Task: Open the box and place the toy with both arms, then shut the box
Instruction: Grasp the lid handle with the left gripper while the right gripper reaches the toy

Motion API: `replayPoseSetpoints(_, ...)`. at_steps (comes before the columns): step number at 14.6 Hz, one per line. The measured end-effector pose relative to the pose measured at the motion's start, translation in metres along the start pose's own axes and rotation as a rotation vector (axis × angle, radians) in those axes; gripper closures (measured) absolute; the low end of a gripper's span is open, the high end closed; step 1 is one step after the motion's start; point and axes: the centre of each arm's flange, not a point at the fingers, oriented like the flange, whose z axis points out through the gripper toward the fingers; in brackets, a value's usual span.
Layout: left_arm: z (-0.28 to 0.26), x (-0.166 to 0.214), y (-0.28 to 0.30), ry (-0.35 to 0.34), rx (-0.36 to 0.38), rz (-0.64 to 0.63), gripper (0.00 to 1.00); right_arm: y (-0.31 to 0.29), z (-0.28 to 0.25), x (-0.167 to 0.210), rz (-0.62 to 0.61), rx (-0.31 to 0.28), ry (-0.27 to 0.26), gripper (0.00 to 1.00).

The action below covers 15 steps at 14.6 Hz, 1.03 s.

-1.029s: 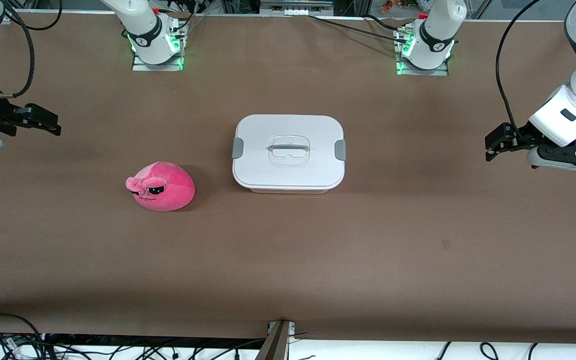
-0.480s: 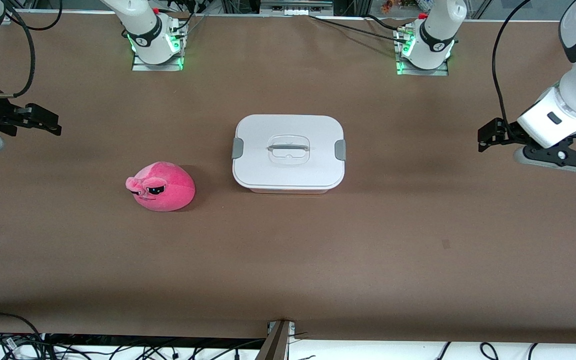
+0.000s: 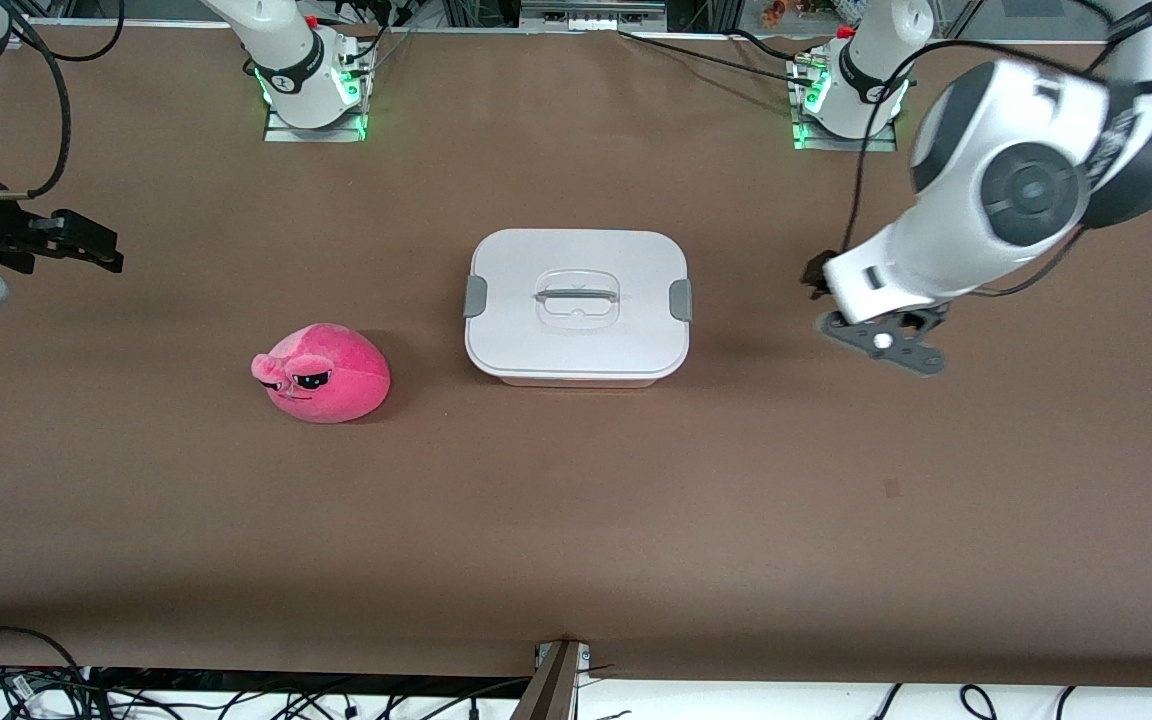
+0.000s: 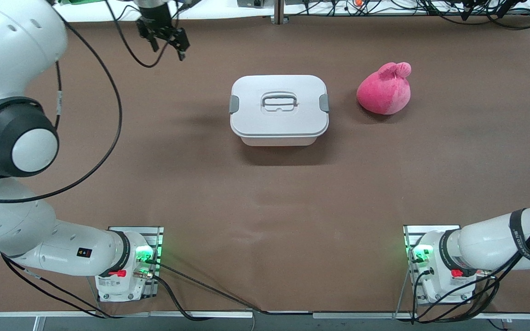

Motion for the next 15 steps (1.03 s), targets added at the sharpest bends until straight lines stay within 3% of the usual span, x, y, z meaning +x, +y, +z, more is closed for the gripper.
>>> replayPoseSetpoints(2, 0.008, 0.017, 0.040, 0.010, -0.007, 0.084, 0.00, 0.000, 0.020, 0.012, 0.000, -0.002, -0.029, 0.00)
replayPoseSetpoints(4, 0.008, 0.028, 0.090, 0.059, -0.003, 0.185, 0.00, -0.001, 0.034, 0.025, -0.001, -0.004, -0.016, 0.00)
replayPoseSetpoints(8, 0.018, 0.035, 0.179, 0.138, 0.015, 0.478, 0.00, -0.011, 0.060, 0.040, -0.016, -0.004, -0.042, 0.00)
replayPoseSetpoints(12, 0.060, 0.054, 0.224, 0.188, 0.020, 0.709, 0.00, -0.069, 0.096, 0.050, -0.078, -0.009, -0.102, 0.00)
replayPoseSetpoints(15, 0.104, 0.072, 0.230, 0.189, 0.015, 0.822, 0.00, -0.089, 0.138, 0.060, -0.057, 0.026, -0.142, 0.00)
